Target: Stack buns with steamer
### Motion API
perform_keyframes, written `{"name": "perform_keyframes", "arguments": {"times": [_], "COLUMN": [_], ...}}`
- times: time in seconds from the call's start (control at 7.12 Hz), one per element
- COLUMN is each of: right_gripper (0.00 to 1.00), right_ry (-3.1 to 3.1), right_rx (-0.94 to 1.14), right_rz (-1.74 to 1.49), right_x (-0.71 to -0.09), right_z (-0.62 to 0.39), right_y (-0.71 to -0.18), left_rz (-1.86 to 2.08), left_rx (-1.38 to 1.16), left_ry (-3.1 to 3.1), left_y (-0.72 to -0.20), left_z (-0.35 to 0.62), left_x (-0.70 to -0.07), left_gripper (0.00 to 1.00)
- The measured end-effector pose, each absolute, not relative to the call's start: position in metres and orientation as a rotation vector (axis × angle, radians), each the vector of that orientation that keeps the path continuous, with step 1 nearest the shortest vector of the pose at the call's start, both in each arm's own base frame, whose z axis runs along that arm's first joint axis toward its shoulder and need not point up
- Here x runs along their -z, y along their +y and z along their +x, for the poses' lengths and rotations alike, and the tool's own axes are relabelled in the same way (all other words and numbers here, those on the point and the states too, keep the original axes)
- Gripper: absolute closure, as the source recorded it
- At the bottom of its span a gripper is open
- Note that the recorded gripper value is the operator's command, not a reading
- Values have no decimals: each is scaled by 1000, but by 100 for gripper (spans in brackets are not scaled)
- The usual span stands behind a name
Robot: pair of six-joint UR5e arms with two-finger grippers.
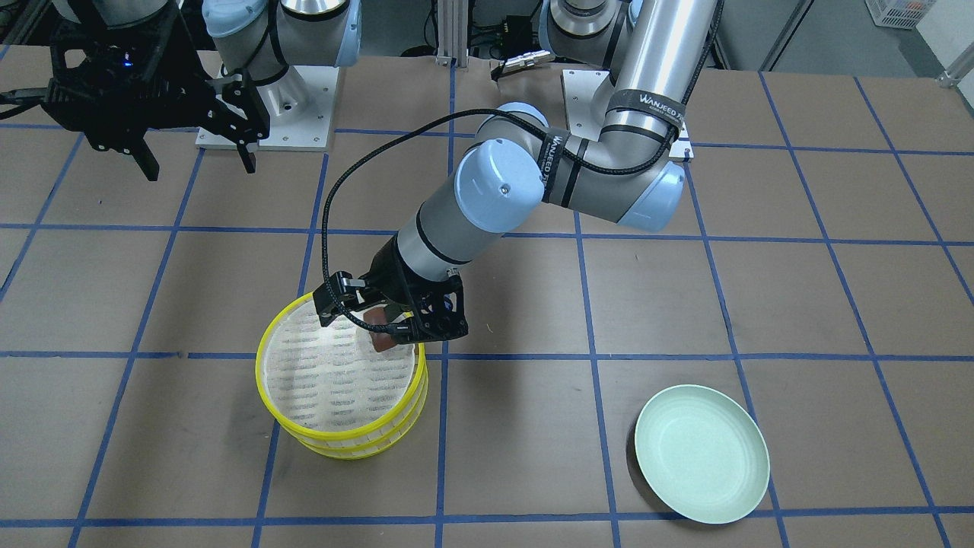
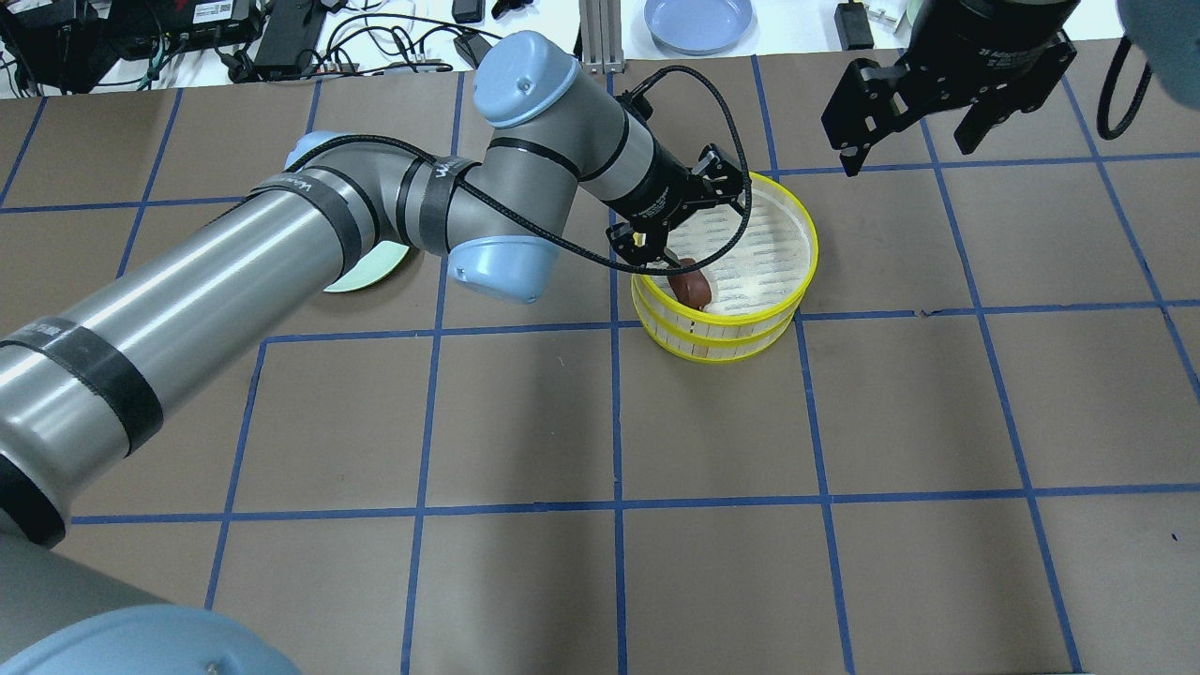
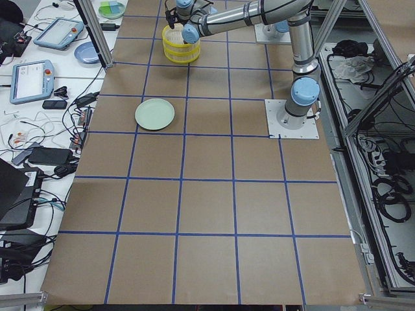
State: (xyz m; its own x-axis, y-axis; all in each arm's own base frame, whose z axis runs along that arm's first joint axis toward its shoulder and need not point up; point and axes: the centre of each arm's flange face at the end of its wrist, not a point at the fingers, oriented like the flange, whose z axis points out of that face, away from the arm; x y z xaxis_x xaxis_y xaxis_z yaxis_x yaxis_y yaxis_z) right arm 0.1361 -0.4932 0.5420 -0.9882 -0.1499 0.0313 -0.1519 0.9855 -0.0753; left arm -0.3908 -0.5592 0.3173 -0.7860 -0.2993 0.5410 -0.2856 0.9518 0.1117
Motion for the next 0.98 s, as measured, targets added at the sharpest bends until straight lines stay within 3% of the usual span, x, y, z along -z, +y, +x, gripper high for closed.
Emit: {"name": "perform_keyframes", "arguments": {"times": [0.56,0.98], "right_gripper": [0,0], "right_ry": [-3107,-3116], "right_rx": [-134,-153], "right_rz": [215,87], "right_x": [-542,-545], "right_z": [136,136], "right_y": [-494,-493], "left_rz": [52,112], "left_rx": [-124,-163], "left_ry": [-2857,-3020], "left_y": [-586,-576], "left_z": [-268,-170], "left_x": [-375,-431], "left_gripper": [0,0]}}
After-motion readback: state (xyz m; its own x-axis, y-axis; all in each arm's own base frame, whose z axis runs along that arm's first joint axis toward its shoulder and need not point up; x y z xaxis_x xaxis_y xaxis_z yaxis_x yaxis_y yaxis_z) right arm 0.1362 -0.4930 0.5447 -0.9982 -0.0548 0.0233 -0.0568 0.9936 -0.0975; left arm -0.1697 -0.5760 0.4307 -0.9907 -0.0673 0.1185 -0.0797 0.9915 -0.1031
